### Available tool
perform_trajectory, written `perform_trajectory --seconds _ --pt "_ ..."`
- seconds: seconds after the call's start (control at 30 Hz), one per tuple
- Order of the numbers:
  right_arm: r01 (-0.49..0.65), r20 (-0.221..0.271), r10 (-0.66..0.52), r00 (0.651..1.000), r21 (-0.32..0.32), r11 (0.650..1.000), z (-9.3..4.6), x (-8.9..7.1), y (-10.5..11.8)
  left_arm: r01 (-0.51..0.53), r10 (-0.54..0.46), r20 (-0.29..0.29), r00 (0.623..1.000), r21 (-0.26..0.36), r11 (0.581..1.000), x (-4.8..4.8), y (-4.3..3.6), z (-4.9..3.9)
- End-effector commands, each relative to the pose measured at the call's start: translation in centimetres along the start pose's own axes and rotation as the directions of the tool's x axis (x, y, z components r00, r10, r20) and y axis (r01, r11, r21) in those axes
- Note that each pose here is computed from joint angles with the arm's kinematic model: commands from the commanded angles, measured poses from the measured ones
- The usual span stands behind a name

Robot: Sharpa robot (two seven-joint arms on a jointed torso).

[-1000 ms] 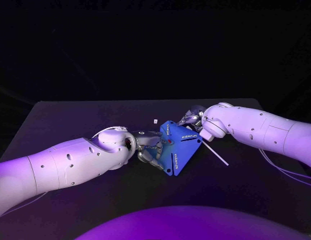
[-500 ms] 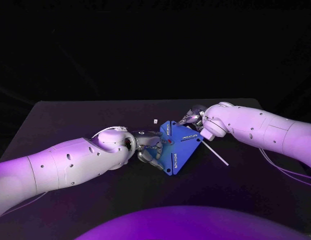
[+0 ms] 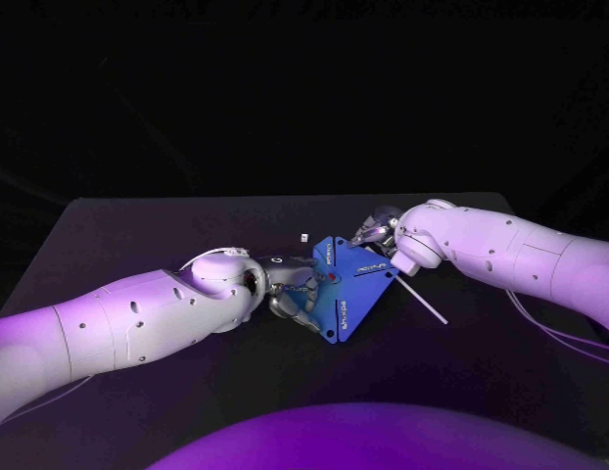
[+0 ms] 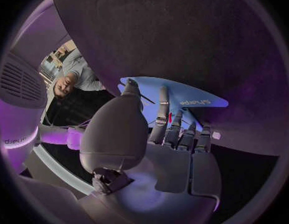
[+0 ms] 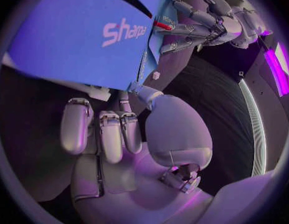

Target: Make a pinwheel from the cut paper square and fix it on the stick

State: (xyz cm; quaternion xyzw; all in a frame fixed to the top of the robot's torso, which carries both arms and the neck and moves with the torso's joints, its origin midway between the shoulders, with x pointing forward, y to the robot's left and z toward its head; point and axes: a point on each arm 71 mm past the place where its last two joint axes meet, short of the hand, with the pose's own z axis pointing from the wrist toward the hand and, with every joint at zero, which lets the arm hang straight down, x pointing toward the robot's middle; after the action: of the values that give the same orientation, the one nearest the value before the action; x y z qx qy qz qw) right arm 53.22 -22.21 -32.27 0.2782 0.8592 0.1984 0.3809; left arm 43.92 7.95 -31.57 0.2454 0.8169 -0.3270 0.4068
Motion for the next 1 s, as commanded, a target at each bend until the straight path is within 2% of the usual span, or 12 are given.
perform_trajectory --seconds 0.03,0.27,0.5,0.67,1.0 --pt "0.014 -0.022 -0.015 1.000 -0.007 1.000 0.03 0.24 0.09 0.004 -0.004 -0.019 1.000 -0.004 1.000 0.16 0.02 0.01" --pt "0.003 0.017 -0.003 1.000 -0.026 1.000 0.05 0.08 0.36 0.004 -0.004 -0.018 1.000 -0.004 1.000 0.15 0.01 0.00" --pt "0.004 0.030 -0.003 1.000 -0.052 0.999 -0.03 0.17 0.70 0.004 -0.004 -0.016 1.000 -0.004 1.000 0.13 0.01 0.01" --pt "0.021 0.040 -0.018 0.999 -0.075 0.997 -0.19 0.19 0.86 0.004 -0.004 -0.013 1.000 -0.004 1.000 0.11 0.00 0.01" --pt "0.081 0.090 -0.070 0.993 -0.126 0.989 -0.86 -0.06 0.91 0.004 -0.004 -0.005 1.000 -0.002 1.000 0.06 -0.04 0.00"
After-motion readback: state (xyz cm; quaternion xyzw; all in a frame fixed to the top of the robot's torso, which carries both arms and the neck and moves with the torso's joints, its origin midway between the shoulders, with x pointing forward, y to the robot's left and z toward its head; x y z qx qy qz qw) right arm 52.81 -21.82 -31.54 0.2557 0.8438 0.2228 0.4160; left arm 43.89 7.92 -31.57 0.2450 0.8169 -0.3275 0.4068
